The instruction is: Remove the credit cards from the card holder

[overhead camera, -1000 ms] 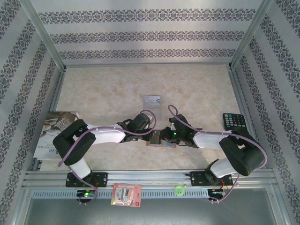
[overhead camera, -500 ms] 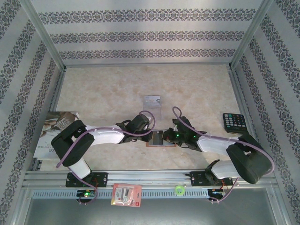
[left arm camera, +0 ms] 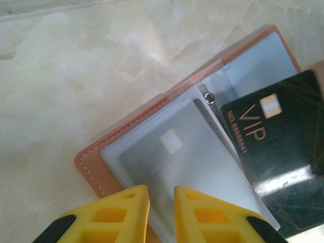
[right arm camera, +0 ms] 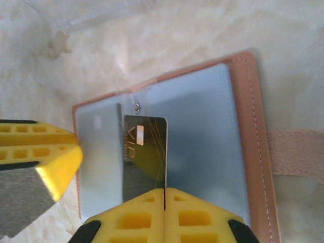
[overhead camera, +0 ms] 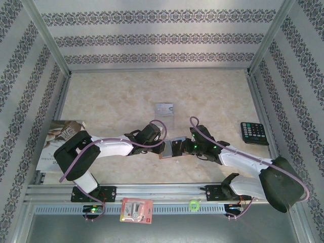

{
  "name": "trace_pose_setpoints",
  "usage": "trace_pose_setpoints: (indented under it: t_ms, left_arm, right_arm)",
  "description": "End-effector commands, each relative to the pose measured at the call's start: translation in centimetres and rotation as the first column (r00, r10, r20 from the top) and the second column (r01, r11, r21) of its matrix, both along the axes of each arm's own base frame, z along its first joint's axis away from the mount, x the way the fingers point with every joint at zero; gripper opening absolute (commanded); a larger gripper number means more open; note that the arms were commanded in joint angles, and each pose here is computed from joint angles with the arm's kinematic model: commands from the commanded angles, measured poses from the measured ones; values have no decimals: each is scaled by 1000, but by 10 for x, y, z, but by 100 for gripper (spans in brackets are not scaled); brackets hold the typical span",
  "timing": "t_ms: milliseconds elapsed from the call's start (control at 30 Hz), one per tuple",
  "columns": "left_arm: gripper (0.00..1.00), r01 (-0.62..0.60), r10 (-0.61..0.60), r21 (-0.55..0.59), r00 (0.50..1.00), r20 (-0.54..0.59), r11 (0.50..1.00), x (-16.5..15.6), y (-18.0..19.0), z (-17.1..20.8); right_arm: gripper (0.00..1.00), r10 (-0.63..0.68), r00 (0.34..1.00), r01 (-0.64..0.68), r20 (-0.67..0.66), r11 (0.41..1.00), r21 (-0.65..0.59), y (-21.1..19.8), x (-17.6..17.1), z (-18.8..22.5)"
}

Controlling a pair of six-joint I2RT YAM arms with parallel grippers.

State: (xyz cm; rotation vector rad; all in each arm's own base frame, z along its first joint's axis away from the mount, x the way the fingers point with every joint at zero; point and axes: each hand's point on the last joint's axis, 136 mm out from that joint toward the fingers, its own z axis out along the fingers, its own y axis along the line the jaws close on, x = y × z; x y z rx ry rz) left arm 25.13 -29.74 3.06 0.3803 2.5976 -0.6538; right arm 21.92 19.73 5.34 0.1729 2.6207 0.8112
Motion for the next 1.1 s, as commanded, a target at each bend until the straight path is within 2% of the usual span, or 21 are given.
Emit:
trace_pose_setpoints:
  t_ms: [0,333,500,733,900,967,1067]
  left_arm:
    - [24,-8,12,61,998,-61,998,-14,17,-14]
    - [28,-6,9,56,999,-51,998,-8,13,-10]
    - [28,-2,5,52,999,-51,999,-7,12,-10]
    - [28,-1,4,49,999,-49,999,-6,11,-10]
    - [28,-1,3,47,999,-51,999,-6,10,-11]
    - [28,-1,3,47,999,-52,999,-6,10,-11]
    - [28,2,0,43,999,-49,999,-6,9,-9]
  right_arm:
    - [0,26,999,-22,48,996,-86,-9,2,11]
    - [0,96,993,-83,64,980,-182,0,2,19]
    - [0,136,990,-126,43,975,-181,15,0,12]
    - [20,147,988,-139,37,975,-173,21,-1,9]
    - [27,147,989,-140,29,975,-170,22,-1,7]
    - [23,145,989,-138,28,975,-173,22,0,7]
    - [10,143,989,-133,39,973,-188,18,2,8]
